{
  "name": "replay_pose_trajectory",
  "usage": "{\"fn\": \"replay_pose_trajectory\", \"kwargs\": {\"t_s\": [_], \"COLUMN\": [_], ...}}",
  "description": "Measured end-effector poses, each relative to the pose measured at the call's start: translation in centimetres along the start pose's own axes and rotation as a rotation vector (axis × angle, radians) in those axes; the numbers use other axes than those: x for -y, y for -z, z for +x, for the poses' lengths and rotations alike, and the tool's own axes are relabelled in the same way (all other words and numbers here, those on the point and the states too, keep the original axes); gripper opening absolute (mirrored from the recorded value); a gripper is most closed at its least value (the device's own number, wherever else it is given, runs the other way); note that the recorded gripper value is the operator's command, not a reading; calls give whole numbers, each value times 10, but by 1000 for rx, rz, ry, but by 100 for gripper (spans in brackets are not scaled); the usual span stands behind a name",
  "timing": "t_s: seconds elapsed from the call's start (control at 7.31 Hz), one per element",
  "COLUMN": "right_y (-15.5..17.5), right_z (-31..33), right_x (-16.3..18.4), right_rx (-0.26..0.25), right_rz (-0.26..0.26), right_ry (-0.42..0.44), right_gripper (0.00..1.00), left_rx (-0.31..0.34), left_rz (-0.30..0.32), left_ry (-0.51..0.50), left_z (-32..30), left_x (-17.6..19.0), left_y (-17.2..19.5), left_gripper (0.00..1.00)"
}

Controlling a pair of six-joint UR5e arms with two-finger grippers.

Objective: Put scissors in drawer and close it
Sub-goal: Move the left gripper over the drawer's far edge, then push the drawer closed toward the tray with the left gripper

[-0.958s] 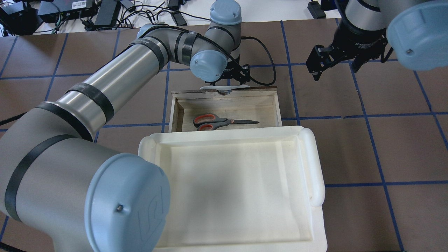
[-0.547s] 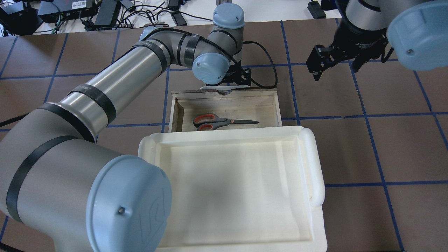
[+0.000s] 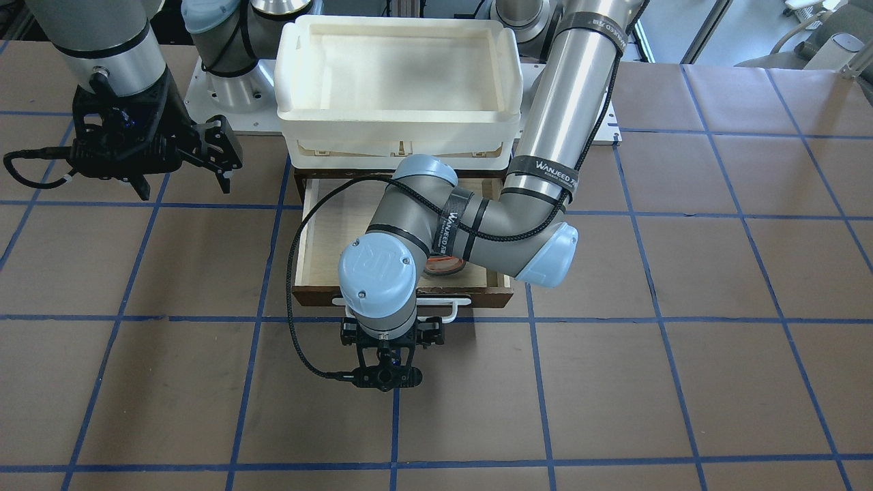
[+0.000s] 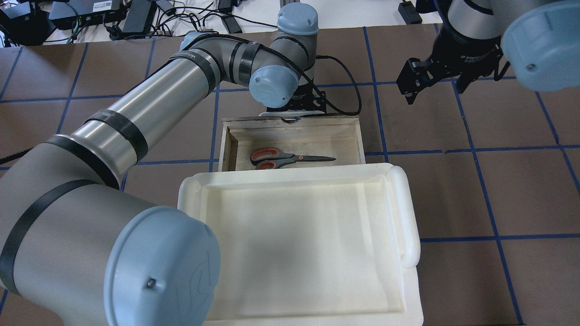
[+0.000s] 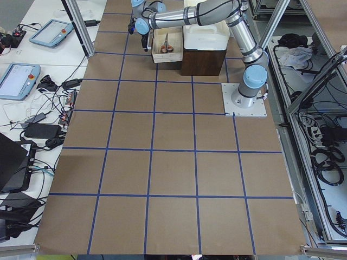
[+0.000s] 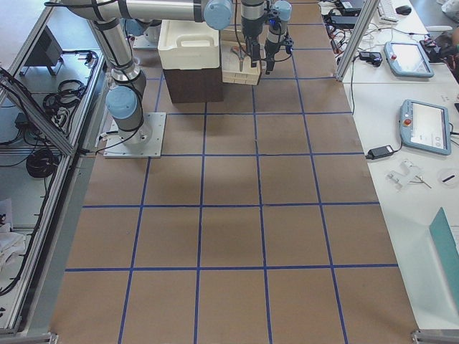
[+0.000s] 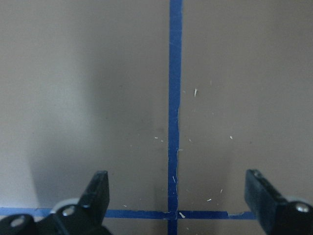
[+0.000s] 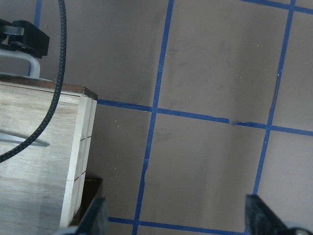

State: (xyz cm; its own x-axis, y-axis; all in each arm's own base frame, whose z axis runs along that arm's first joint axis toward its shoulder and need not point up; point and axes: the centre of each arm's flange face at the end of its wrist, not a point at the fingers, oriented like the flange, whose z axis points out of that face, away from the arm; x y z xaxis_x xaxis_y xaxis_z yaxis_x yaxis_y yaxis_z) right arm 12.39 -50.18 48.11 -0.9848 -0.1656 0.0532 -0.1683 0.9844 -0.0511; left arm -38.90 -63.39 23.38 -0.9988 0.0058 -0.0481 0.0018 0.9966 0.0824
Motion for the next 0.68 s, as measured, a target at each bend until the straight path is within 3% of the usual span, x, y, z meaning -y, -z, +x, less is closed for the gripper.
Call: {"fn": "replay_pose_trajectory", "kwargs": {"t_s": [0.68], "right_y": [0], "right_z": [0], "right_x": [0], "right_rx": [-3], "right_rz": [-1], "right_ry": [15], "right_gripper": [100], "left_rx": [-19], "left_rz": [-3], "left_ry": [-6], "left_z": [2], "left_x": [-11], "left_y": [16], "left_gripper": [100]}}
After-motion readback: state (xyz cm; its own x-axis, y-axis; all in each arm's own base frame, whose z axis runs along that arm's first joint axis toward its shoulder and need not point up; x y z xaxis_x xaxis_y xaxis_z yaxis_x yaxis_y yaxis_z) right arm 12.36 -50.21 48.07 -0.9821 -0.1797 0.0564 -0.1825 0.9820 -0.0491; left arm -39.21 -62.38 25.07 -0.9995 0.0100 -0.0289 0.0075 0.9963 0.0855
